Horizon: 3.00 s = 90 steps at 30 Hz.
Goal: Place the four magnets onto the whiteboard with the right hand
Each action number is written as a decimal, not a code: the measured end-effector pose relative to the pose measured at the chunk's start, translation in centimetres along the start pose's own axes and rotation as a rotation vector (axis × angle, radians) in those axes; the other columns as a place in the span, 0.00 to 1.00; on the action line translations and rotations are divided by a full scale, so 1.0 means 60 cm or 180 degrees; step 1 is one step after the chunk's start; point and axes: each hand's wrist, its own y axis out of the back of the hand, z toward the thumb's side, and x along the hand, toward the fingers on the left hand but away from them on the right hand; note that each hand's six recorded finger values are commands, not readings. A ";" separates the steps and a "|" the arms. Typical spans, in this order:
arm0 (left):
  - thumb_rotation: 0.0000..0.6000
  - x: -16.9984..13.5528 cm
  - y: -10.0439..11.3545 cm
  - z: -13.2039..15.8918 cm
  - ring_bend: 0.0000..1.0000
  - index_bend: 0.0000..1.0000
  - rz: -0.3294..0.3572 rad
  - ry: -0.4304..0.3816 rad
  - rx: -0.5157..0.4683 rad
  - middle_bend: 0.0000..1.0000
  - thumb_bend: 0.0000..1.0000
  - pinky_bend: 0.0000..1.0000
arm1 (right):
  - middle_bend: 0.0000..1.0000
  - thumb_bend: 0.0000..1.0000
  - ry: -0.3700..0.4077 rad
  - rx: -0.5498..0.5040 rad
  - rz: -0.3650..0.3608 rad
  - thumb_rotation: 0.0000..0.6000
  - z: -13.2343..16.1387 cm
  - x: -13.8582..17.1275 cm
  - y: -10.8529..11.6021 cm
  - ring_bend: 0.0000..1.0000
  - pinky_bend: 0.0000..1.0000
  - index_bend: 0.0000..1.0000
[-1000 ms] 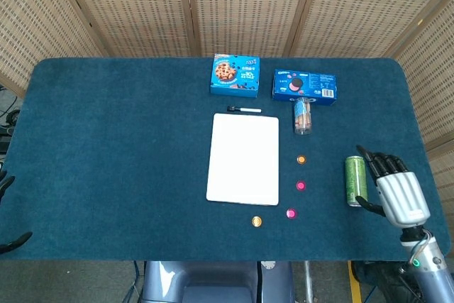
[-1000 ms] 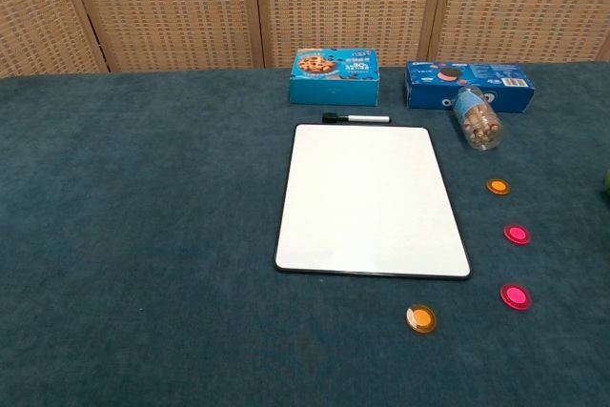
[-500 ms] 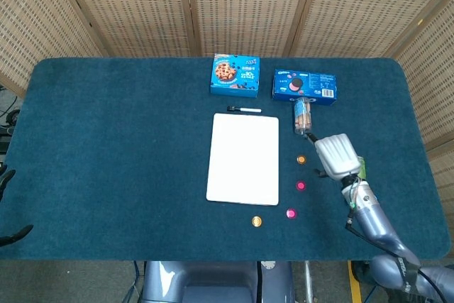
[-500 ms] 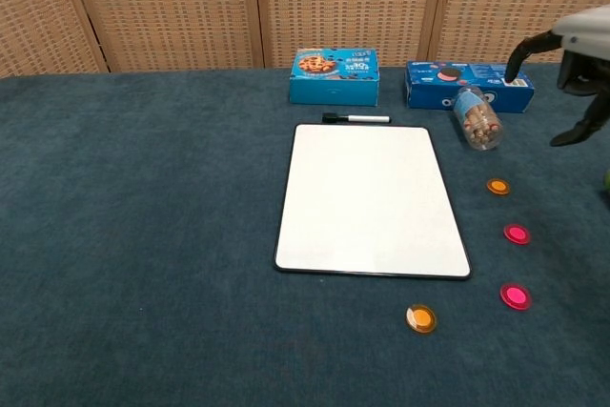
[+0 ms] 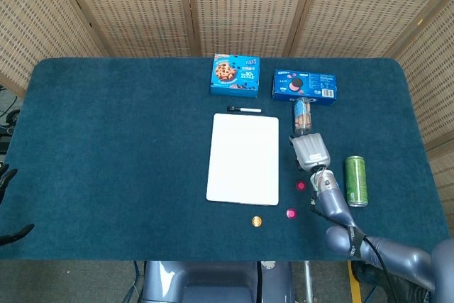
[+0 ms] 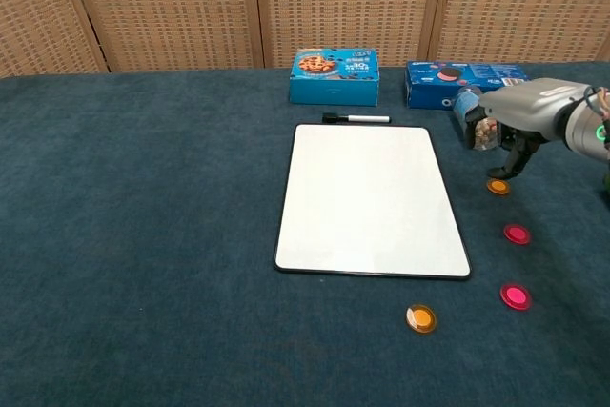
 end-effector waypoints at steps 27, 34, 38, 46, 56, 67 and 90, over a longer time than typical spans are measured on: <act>1.00 0.002 -0.004 0.001 0.00 0.00 -0.0036 0.0001 0.0011 0.00 0.00 0.00 | 0.94 0.36 -0.0085 0.0121 0.0004 1.00 -0.015 -0.016 -0.055 0.94 1.00 0.40; 1.00 0.002 -0.003 0.000 0.00 0.00 -0.0029 0.0009 0.0004 0.00 0.00 0.00 | 0.94 0.36 -0.0084 0.0140 -0.0002 1.00 -0.017 -0.016 -0.062 0.94 1.00 0.40; 1.00 0.002 -0.002 0.000 0.00 0.00 -0.0025 0.0008 0.0003 0.00 0.00 0.00 | 0.94 0.36 -0.0075 0.0158 0.0013 1.00 -0.016 -0.015 -0.068 0.94 1.00 0.40; 1.00 0.003 -0.002 0.000 0.00 0.00 -0.0024 0.0013 -0.0007 0.00 0.00 0.00 | 0.94 0.36 -0.0065 0.0181 0.0007 1.00 -0.013 -0.017 -0.072 0.94 1.00 0.41; 1.00 0.003 -0.001 -0.001 0.00 0.00 -0.0027 0.0013 -0.0014 0.00 0.00 0.00 | 0.94 0.36 -0.0100 0.0186 0.0017 1.00 -0.019 -0.018 -0.074 0.94 1.00 0.52; 1.00 0.002 0.000 -0.001 0.00 0.00 -0.0034 0.0006 -0.0038 0.00 0.00 0.00 | 0.94 0.36 0.0031 0.0162 -0.0156 1.00 0.007 -0.012 -0.033 0.94 1.00 0.52; 1.00 0.008 0.011 -0.020 0.00 0.00 0.0016 0.0136 -0.0112 0.00 0.00 0.00 | 0.95 0.33 0.0558 0.0386 -0.0301 1.00 0.324 -0.014 0.078 0.94 1.00 0.43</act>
